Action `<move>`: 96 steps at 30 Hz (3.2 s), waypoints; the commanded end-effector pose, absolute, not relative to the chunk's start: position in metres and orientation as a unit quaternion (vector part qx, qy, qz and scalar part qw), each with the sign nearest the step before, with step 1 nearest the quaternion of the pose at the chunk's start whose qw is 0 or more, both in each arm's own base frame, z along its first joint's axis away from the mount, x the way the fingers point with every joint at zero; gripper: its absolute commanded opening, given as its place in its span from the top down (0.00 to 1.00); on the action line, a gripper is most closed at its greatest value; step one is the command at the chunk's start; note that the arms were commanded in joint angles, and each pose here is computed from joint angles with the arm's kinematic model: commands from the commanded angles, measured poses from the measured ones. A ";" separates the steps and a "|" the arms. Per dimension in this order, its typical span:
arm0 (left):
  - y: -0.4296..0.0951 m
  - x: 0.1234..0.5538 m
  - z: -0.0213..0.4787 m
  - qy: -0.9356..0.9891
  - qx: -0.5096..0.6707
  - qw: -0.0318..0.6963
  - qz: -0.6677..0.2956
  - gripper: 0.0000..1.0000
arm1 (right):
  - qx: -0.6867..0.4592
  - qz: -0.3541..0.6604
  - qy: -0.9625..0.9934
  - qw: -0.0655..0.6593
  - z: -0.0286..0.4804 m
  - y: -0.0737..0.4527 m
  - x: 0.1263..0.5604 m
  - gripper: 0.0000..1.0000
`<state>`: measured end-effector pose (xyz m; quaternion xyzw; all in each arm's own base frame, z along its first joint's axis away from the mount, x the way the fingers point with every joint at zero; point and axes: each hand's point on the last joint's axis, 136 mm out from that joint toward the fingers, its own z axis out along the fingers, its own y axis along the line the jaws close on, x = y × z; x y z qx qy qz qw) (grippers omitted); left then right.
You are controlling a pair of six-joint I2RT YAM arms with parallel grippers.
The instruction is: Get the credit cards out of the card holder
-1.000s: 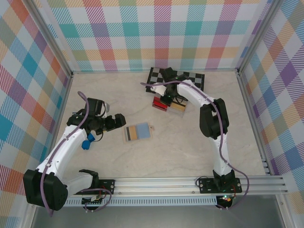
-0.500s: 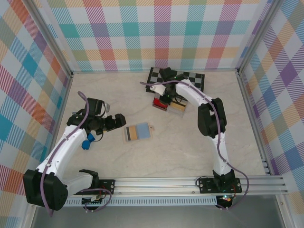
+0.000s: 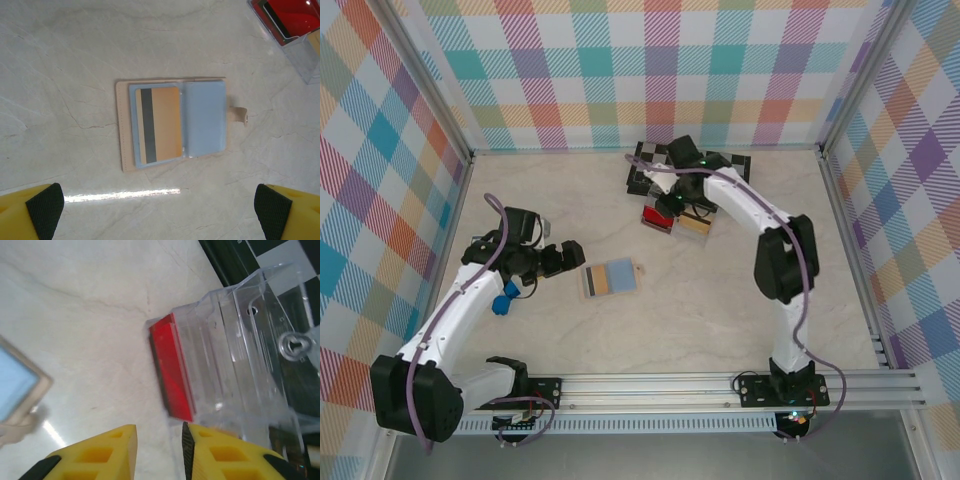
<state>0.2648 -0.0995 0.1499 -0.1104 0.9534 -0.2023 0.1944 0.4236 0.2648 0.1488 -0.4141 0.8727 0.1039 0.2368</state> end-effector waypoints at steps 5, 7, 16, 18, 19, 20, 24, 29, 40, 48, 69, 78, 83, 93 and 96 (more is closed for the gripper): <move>-0.103 0.269 0.134 0.951 -0.149 0.163 -0.218 0.00 | -0.246 0.243 0.900 0.268 0.194 0.284 0.361 0.58; -0.109 0.271 0.129 0.946 -0.162 0.156 -0.234 0.00 | -0.198 0.262 0.910 0.254 0.193 0.282 0.346 0.55; -0.125 0.277 0.096 0.932 -0.207 0.117 -0.273 0.03 | -0.080 0.322 0.930 0.157 0.146 0.311 0.298 0.49; -0.126 0.277 0.090 0.931 -0.217 0.111 -0.274 0.04 | -0.084 0.330 0.931 0.129 0.136 0.327 0.289 0.49; -0.126 0.277 0.086 0.929 -0.221 0.108 -0.275 0.04 | -0.088 0.341 0.929 0.118 0.132 0.337 0.284 0.49; -0.127 0.277 0.082 0.928 -0.227 0.106 -0.277 0.04 | -0.089 0.351 0.926 0.108 0.127 0.348 0.281 0.49; -0.128 0.278 0.070 0.924 -0.243 0.096 -0.278 0.05 | -0.077 0.358 0.928 0.069 0.108 0.373 0.277 0.54; -0.137 0.281 0.063 0.922 -0.244 0.087 -0.287 0.18 | -0.088 0.361 0.927 0.042 0.097 0.404 0.269 0.59; -0.144 0.284 0.049 0.928 -0.237 0.074 -0.279 0.52 | -0.077 0.329 0.941 0.011 0.068 0.418 0.270 0.73; -0.149 0.286 0.039 0.930 -0.234 0.060 -0.278 0.70 | -0.076 0.307 0.949 -0.005 0.052 0.418 0.269 0.77; -0.138 0.274 0.015 0.940 -0.243 0.040 -0.238 0.83 | -0.093 0.280 0.955 -0.022 0.034 0.419 0.271 0.83; -0.137 0.272 0.010 0.941 -0.243 0.033 -0.233 0.85 | -0.100 0.290 0.951 -0.032 0.032 0.423 0.268 0.85; -0.138 0.273 0.011 0.941 -0.241 0.034 -0.234 0.86 | -0.105 0.301 0.947 -0.034 0.034 0.426 0.267 0.87; -0.138 0.272 0.011 0.942 -0.239 0.031 -0.235 0.86 | -0.112 0.310 0.943 -0.039 0.033 0.429 0.266 0.86; -0.139 0.272 0.011 0.942 -0.239 0.031 -0.236 0.86 | -0.112 0.312 0.943 -0.040 0.032 0.430 0.266 0.84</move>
